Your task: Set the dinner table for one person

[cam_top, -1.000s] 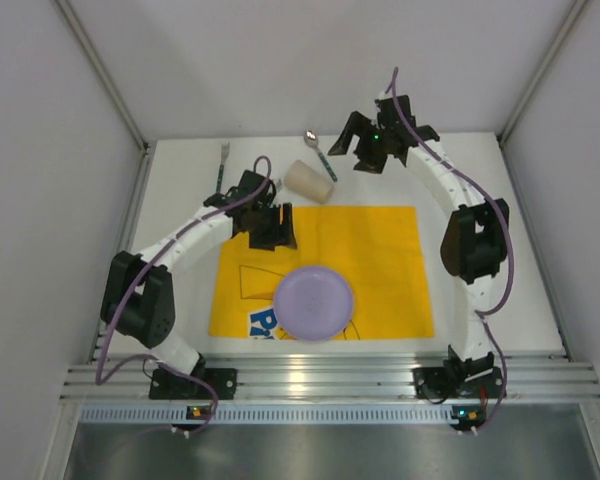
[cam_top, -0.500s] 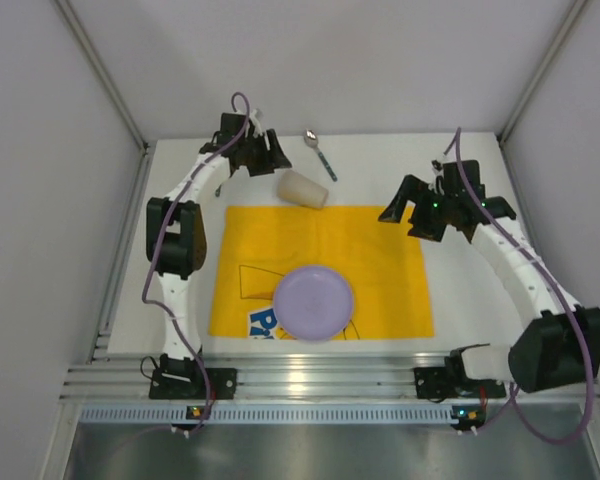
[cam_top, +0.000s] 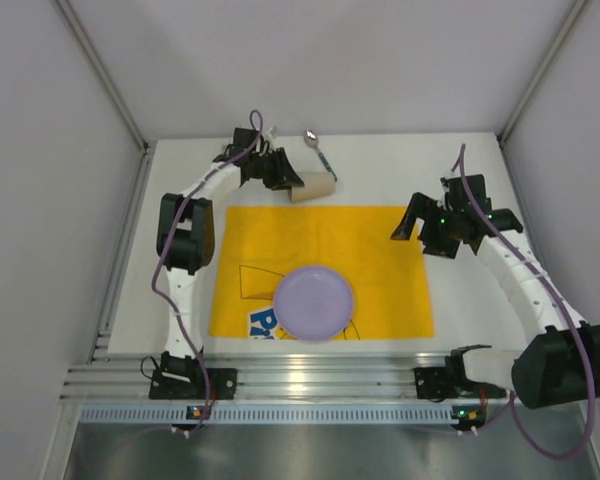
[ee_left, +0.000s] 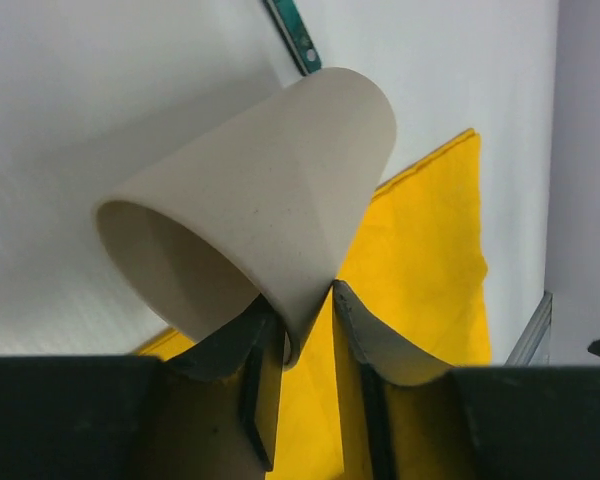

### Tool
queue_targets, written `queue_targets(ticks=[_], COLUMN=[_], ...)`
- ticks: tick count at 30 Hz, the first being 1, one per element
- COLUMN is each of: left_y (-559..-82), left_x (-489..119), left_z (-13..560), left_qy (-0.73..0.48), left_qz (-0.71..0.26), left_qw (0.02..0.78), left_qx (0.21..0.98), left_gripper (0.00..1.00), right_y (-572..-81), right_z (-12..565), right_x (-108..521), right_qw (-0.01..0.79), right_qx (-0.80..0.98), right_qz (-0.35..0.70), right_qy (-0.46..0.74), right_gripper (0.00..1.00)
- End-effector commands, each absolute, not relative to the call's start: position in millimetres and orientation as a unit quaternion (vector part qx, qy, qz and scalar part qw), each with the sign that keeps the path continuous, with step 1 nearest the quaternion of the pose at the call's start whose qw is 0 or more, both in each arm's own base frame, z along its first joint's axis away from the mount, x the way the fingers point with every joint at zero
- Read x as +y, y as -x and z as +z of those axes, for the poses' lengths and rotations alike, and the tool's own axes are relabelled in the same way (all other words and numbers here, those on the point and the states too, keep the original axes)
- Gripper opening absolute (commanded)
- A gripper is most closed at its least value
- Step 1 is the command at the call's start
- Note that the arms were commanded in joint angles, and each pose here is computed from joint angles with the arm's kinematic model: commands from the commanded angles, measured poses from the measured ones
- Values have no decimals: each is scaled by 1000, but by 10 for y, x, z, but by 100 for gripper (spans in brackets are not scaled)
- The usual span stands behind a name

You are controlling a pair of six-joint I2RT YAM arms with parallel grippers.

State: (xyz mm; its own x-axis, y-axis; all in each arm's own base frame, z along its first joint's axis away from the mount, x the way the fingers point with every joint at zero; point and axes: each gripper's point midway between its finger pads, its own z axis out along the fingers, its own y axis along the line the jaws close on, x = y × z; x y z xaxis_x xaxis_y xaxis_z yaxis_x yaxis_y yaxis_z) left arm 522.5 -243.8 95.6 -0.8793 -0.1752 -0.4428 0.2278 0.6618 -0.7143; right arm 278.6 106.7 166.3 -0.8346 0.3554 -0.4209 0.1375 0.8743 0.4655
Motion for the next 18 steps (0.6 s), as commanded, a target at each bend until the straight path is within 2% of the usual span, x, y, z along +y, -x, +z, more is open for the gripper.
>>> queue_targets(ticks=[1, 5, 6, 7, 10, 11, 15, 18], left_y=[-5298, -5223, -5205, -5195, -5069, -4972, -4626, -4282], left_x=[-2660, -2876, -2899, -2930, -2996, -3087, -3133, -3208], left_z=[1411, 1627, 1672, 1780, 2069, 2177, 2307, 2176], left_qy=[-51, -66, -70, -77, -109, -153, -229, -287], left_qz=[-464, -482, -482, -483, -455, -436, -298, -207], left_qw=[283, 283, 284, 289, 306, 323, 359, 347], left_qx=[838, 827, 826, 823, 829, 826, 854, 869], left_gripper=[29, 15, 6, 1, 0, 0, 0, 0], right_y=[-2909, -3020, -3058, -3074, -3173, -3190, -3249, -3210], right_z=[1661, 1636, 1680, 1696, 1791, 1815, 1953, 1974], right_x=[1052, 1091, 1103, 1112, 1121, 1129, 1125, 1115], right_qw=[260, 254, 259, 259, 270, 273, 285, 284], right_qx=[934, 936, 934, 934, 931, 931, 928, 928], right_qz=[211, 215, 217, 219, 221, 221, 222, 222], right_qy=[-125, -117, -113, -112, -103, -98, -95, -97], right_gripper=[97, 97, 97, 97, 97, 97, 97, 97])
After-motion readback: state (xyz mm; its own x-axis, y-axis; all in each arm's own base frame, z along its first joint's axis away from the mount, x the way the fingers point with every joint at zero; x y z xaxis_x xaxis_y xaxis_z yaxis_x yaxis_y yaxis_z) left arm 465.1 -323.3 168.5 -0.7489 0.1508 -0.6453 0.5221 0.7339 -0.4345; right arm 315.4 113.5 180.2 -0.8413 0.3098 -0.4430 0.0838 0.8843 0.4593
